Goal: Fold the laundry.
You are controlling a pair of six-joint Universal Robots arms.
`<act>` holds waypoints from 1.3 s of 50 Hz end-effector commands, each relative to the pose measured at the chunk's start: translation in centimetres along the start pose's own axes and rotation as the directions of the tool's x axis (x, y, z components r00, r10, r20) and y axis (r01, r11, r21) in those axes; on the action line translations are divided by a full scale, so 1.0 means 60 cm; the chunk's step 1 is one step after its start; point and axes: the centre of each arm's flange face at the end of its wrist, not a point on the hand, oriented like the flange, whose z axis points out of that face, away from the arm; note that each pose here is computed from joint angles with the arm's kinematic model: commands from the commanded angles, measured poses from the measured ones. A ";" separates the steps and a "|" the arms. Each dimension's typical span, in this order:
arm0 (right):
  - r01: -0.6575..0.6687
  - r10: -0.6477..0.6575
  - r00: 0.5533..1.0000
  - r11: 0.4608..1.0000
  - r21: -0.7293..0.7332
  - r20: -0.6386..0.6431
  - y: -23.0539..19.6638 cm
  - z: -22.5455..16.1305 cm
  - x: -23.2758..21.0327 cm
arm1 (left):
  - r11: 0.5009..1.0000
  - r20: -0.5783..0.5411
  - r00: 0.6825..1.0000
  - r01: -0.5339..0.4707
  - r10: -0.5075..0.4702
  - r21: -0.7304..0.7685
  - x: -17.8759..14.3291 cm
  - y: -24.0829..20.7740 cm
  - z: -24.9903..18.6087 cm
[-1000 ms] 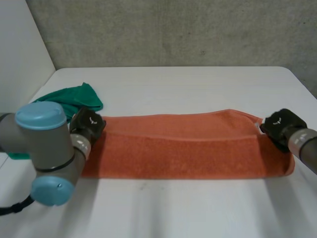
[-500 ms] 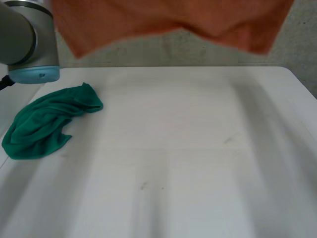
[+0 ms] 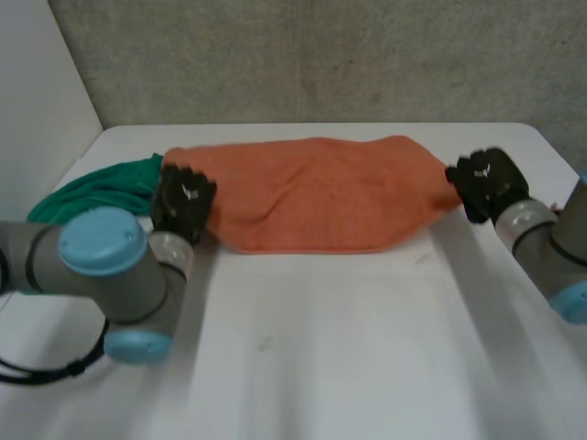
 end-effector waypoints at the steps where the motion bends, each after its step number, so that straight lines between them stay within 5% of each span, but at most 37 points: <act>1: 0.164 -0.156 0.986 0.975 -0.149 0.064 0.010 -0.068 0.022 | 0.985 -0.072 0.995 -0.085 0.075 -0.148 -0.011 0.019 -0.076; 8: 0.239 -0.142 0.954 0.893 -0.381 0.265 0.008 -0.172 0.051 | 0.899 -0.215 0.966 -0.219 0.145 -0.379 -0.053 0.032 -0.183; 13: 0.302 -0.093 0.912 0.811 -0.501 0.399 0.015 -0.239 0.055 | 0.808 -0.425 0.898 -0.332 0.113 -0.486 -0.053 0.041 -0.277; 16: 0.343 -0.109 0.895 0.787 -0.512 0.432 0.024 -0.255 0.059 | 0.817 -0.463 0.880 -0.343 0.106 -0.464 -0.048 0.033 -0.297; 24: 0.300 -0.149 0.936 0.813 -0.498 0.319 0.042 -0.230 0.068 | 0.886 -0.350 0.930 -0.255 0.114 -0.388 -0.051 0.010 -0.251; 38: 0.147 -0.077 0.981 0.892 -0.428 0.176 0.059 -0.173 0.038 | 0.928 -0.216 0.972 -0.161 0.091 -0.335 -0.046 0.012 -0.147; 65: 0.022 0.013 0.997 0.911 -0.413 0.081 0.076 -0.153 0.034 | 0.863 -0.184 0.982 -0.063 -0.035 -0.502 -0.098 0.035 -0.205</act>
